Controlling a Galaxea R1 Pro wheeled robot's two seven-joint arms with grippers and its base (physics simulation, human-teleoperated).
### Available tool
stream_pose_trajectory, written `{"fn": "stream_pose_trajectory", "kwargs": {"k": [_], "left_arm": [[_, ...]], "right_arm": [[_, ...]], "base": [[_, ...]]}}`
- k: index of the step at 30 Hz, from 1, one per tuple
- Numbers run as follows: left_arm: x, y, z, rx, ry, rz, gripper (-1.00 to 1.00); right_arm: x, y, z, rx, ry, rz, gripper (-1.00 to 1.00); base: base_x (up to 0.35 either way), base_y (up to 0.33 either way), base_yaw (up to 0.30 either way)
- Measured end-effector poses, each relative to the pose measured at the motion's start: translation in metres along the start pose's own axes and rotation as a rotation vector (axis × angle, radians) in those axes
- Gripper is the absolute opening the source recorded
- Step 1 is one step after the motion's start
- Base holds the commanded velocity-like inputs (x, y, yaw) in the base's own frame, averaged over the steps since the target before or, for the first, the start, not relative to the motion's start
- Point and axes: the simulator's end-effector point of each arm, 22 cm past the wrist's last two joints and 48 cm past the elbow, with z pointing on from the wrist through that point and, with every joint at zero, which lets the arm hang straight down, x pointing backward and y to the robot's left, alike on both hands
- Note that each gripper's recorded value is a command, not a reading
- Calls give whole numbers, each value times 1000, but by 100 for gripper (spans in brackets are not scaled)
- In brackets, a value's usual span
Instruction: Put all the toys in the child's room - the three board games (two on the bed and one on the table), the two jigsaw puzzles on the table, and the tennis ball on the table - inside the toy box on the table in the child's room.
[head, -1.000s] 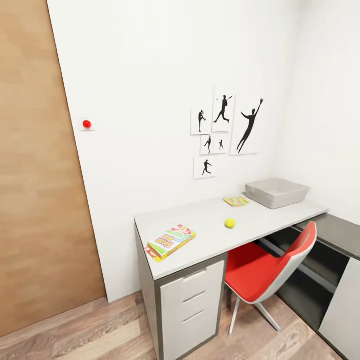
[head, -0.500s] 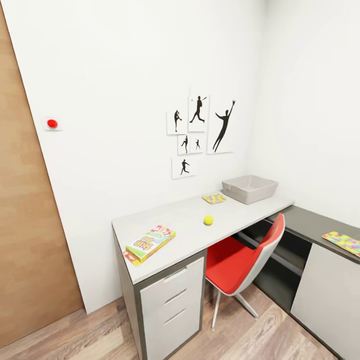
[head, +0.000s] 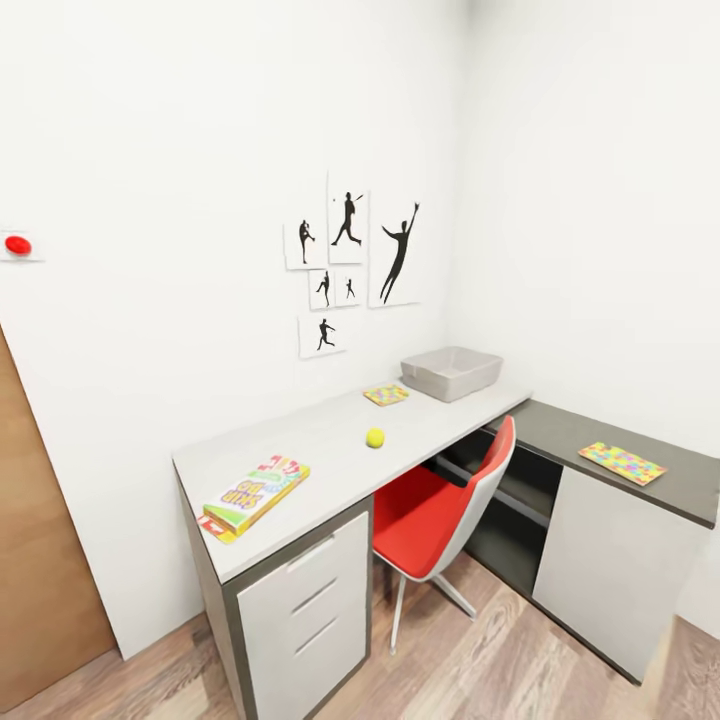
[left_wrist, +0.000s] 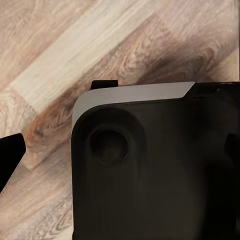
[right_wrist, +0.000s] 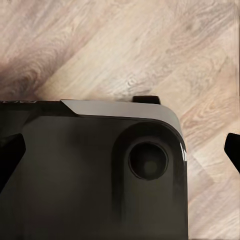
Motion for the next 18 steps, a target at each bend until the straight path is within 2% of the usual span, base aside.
{"fn": "stream_pose_trajectory", "kwargs": {"k": [18], "left_arm": [[0, 0, 0, 0, 0, 1, 100]], "right_arm": [[0, 0, 0, 0, 0, 0, 100]], "base": [[0, 0, -284]]}}
